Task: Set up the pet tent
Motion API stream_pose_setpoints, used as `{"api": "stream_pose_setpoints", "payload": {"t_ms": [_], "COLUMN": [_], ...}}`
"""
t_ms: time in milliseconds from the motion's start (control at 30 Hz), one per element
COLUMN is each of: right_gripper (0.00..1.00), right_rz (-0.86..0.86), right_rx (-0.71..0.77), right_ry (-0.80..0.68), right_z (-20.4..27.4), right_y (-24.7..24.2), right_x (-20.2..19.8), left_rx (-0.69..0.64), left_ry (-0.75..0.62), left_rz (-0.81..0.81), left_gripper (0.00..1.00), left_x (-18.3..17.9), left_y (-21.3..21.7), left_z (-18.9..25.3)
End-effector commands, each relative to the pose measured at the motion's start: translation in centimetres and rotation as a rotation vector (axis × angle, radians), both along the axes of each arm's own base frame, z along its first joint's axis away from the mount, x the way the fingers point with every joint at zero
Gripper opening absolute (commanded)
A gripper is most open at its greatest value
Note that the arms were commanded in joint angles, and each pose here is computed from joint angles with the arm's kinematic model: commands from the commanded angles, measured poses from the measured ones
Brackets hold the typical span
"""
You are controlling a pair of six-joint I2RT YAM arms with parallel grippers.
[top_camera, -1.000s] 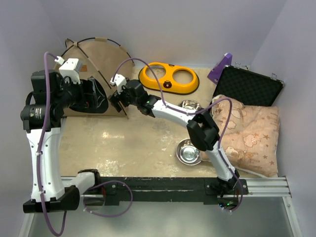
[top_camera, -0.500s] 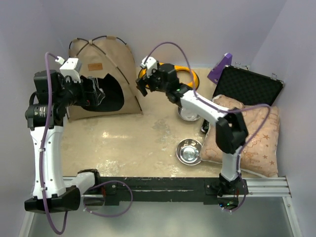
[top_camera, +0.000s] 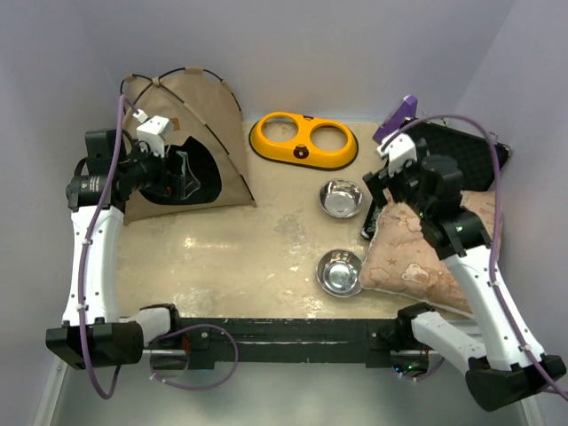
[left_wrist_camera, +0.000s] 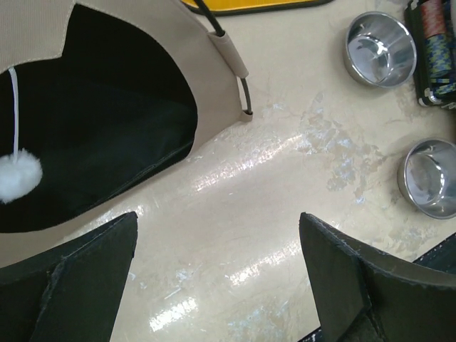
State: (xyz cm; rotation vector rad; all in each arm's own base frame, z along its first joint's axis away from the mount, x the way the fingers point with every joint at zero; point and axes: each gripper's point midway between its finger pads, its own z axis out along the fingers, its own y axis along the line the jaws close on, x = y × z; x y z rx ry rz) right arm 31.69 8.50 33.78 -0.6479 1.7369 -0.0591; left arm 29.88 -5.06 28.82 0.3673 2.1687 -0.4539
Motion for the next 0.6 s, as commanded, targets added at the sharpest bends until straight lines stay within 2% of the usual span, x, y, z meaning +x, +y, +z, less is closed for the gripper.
{"api": "stream_pose_setpoints", "payload": {"t_ms": [0, 300, 400, 433, 500, 567], "right_gripper": [0.99, 0.99, 0.94, 0.88, 0.64, 0.22], "right_rz": [-0.276, -0.428, -0.431, -0.424, -0.391, -0.332], "right_rx": [-0.305, -0.372, -0.372, -0.368, -0.347, -0.303], "right_ry": [0.455, 0.564, 0.626, 0.647, 0.691, 0.71], "right_z": [-15.4, -22.1, -24.2, -24.6, -25.1, -24.7], "right_y": [-9.2, -13.5, -14.0, -13.9, -13.3, -12.1], "right_x": [-4.5, -3.7, -3.2, -3.0, -2.6, -2.2], "left_rx": [-0.045, -0.02, 0.017, 0.026, 0.037, 0.034], "left_ry": [-0.113, -0.135, -0.152, -0.158, -0.159, -0.16], "left_rz": [-0.062, -0.018, 0.011, 0.026, 0.035, 0.036], "left_gripper": [1.0, 1.0, 1.0, 1.0, 1.0, 1.0], "left_x": [0.5, -0.5, -1.0, -1.1, -1.3, -1.2], "left_y": [-1.4, -1.0, -0.3, 0.0, 0.2, 0.1], "left_z": [2.0, 2.3, 2.1, 2.0, 1.8, 1.8]}}
